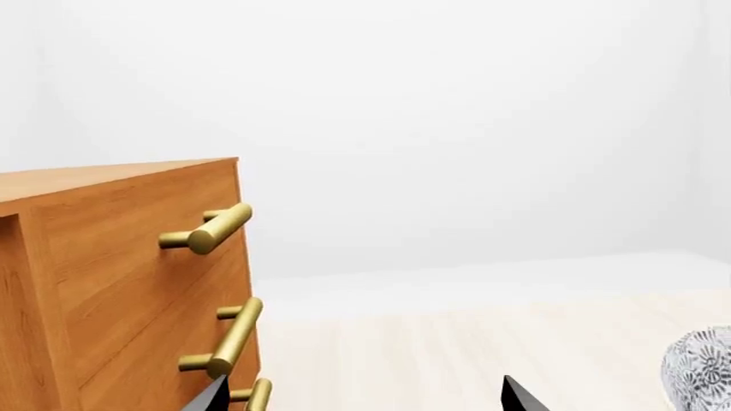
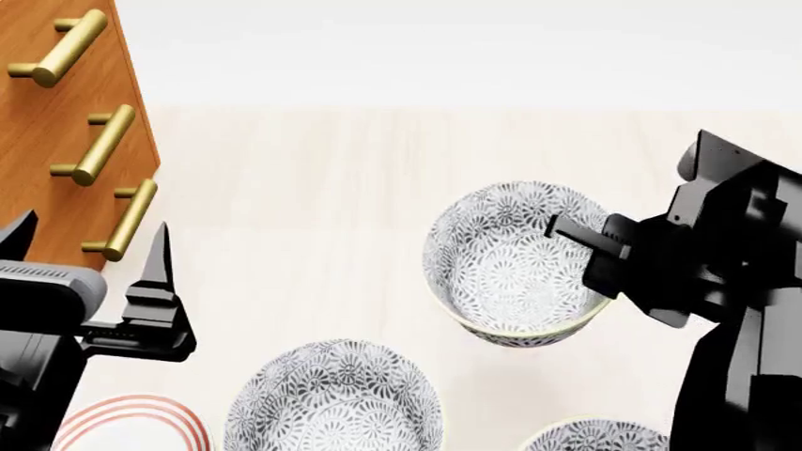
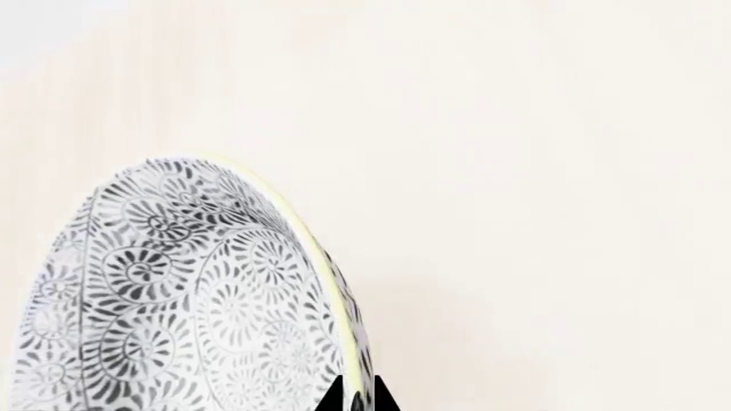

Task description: Stack the bowl at the front on the bowl in the middle.

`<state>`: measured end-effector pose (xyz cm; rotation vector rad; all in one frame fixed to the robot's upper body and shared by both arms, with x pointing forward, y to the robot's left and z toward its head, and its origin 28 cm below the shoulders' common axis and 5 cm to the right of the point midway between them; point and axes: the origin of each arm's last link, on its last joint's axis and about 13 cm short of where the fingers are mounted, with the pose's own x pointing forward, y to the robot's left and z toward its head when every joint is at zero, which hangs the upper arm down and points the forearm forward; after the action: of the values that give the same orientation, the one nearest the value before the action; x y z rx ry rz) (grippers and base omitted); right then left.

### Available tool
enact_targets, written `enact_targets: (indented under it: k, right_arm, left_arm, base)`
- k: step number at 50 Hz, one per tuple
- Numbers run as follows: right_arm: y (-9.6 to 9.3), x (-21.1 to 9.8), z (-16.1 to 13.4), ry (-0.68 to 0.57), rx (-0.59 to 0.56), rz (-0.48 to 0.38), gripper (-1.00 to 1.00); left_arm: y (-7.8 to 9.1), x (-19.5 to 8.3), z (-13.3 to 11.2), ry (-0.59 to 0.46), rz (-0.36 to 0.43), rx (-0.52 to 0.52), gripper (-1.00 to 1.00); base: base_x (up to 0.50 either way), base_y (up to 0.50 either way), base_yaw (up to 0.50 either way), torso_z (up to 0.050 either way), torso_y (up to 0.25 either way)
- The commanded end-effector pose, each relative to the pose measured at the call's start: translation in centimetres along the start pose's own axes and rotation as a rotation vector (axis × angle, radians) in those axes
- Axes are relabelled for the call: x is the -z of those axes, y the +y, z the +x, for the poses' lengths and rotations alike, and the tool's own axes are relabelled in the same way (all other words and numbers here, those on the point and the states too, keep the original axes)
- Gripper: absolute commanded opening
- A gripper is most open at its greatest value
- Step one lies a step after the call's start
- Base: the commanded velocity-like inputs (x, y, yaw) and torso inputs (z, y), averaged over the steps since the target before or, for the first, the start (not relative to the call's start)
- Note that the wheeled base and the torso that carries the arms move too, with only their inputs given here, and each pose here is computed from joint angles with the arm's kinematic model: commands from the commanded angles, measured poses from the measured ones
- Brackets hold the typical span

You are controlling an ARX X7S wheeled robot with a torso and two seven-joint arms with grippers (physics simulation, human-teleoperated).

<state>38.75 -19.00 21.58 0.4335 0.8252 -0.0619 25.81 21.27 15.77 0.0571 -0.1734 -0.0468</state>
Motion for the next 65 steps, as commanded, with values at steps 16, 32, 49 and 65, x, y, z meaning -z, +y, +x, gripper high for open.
enact_targets:
  k: [16,32,49,65]
  right_arm:
    - [1.6,0.0,-1.7,0.024,-0.225,-0.071,-1.0]
    - [2.4,1.3,-3.1,0.086,-0.341,-0.149,-1.0]
    - [1.9,3.9,-2.9,0.168,-0.38,-0.181,-1.0]
    - [2.9,5.7,-3.5,0.193,-0.411,-0.275,-1.0]
  left_arm:
    - [-0.1,-0.3,0.0,-0.005,-0.004,-0.002,1.0]
    - [0.0,-0.8,0.3,-0.013,-0.003,-0.004,1.0]
    - [0.1,-0.9,0.6,-0.019,-0.009,-0.011,1.0]
    - [0.0,-1.0,0.8,-0.021,-0.011,-0.015,1.0]
  base:
    - [0.0,0.0,0.0,0.0,0.0]
    - [0.0,0.0,0.0,0.0,0.001]
    - [0.0,0.0,0.0,0.0,0.0]
    - [0.0,0.0,0.0,0.0,0.001]
